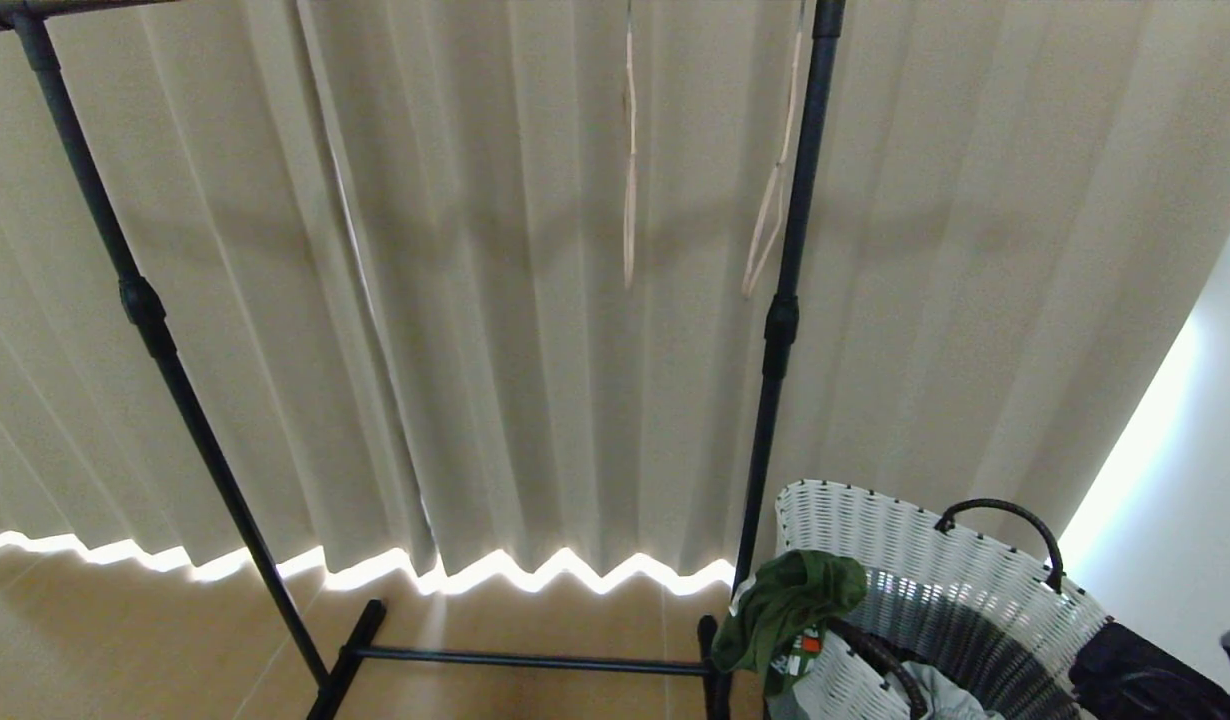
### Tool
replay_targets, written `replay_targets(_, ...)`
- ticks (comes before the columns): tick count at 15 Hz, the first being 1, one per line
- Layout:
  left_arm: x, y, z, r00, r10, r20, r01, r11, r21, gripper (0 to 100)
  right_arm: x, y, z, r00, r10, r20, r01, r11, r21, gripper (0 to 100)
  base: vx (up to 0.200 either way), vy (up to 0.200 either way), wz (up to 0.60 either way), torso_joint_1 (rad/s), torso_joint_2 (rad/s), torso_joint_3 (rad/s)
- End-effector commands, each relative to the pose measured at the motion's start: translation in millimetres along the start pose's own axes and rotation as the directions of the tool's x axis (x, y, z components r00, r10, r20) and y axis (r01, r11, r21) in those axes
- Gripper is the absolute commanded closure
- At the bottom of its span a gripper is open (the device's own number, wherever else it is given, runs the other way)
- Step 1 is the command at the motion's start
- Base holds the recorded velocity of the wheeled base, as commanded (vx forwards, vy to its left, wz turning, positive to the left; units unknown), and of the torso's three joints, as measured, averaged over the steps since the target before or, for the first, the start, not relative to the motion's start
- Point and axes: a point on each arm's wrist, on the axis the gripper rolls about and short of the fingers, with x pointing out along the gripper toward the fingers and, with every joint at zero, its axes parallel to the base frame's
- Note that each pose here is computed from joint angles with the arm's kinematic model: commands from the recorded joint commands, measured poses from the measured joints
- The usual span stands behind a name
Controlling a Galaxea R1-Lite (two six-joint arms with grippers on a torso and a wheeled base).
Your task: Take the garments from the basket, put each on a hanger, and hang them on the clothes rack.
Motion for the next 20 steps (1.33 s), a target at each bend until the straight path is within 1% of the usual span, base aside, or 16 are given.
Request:
replay_targets(1, 0, 0.0, 0, 1.0, 0.001, 0.001, -0.001, 1.0, 0.0, 0, 53, 0.8, 13.4, 0.982, -0.063, -0.18, 0.056, 0.998, -0.039, 0, 0.0, 0.0, 0.0, 0.0, 0.0, 0.0)
replay_targets(2, 0, 0.0, 0, 1.0, 0.001, 0.001, -0.001, 1.0, 0.0, 0, 63, 0.4, 15.9, 0.977, -0.097, -0.19, 0.09, 0.995, -0.045, 0, 0.0, 0.0, 0.0, 0.0, 0.0, 0.0)
replay_targets(3, 0, 0.0, 0, 1.0, 0.001, 0.001, -0.001, 1.0, 0.0, 0, 70, -0.3, 16.5, 0.973, -0.111, -0.203, 0.104, 0.994, -0.045, 0, 0.0, 0.0, 0.0, 0.0, 0.0, 0.0)
replay_targets(5, 0, 0.0, 0, 1.0, 0.001, 0.001, -0.001, 1.0, 0.0, 0, 78, -1.7, 16.0, 0.965, -0.128, -0.227, 0.121, 0.992, -0.044, 0, 0.0, 0.0, 0.0, 0.0, 0.0, 0.0)
replay_targets(7, 0, 0.0, 0, 1.0, 0.001, 0.001, -0.001, 1.0, 0.0, 0, 85, -6.6, 19.3, 0.957, -0.168, -0.236, 0.165, 0.986, -0.033, 0, 0.0, 0.0, 0.0, 0.0, 0.0, 0.0)
replay_targets(9, 0, 0.0, 0, 1.0, 0.002, 0.001, -0.002, 1.0, 0.0, 0, 88, -10.6, 20.6, 0.954, -0.18, -0.239, 0.182, 0.983, -0.015, 0, 0.0, 0.0, 0.0, 0.0, 0.0, 0.0)
replay_targets(12, 0, 0.0, 0, 1.0, 0.002, 0.001, -0.002, 1.0, -0.002, 0, 91, -11.9, 19.5, 0.953, -0.185, -0.239, 0.189, 0.982, -0.008, 0, 0.0, 0.0, 0.0, 0.0, 0.0, 0.0)
replay_targets(13, 0, 0.0, 0, 1.0, 0.002, 0.001, -0.002, 1.0, -0.004, 0, 89, -11.6, 18.8, 0.954, -0.186, -0.235, 0.189, 0.982, -0.008, 100, 0.0, 0.0, 0.0, 0.0, 0.0, 0.0)
replay_targets(18, 0, 0.0, 0, 1.0, 0.002, 0.001, -0.002, 1.0, -0.004, 0, 79, -10.5, 14.8, 0.96, -0.191, -0.207, 0.195, 0.981, -0.001, 100, 0.0, 0.0, 0.0, 0.0, 0.0, 0.0)
replay_targets(20, 0, 0.0, 0, 1.0, 0.001, 0.0, -0.001, 1.0, -0.003, 0, 56, -12.2, 14.9, 0.972, -0.213, -0.103, 0.217, 0.976, 0.032, 100, 0.0, 0.0, 0.0, 0.0, 0.0, 0.0)
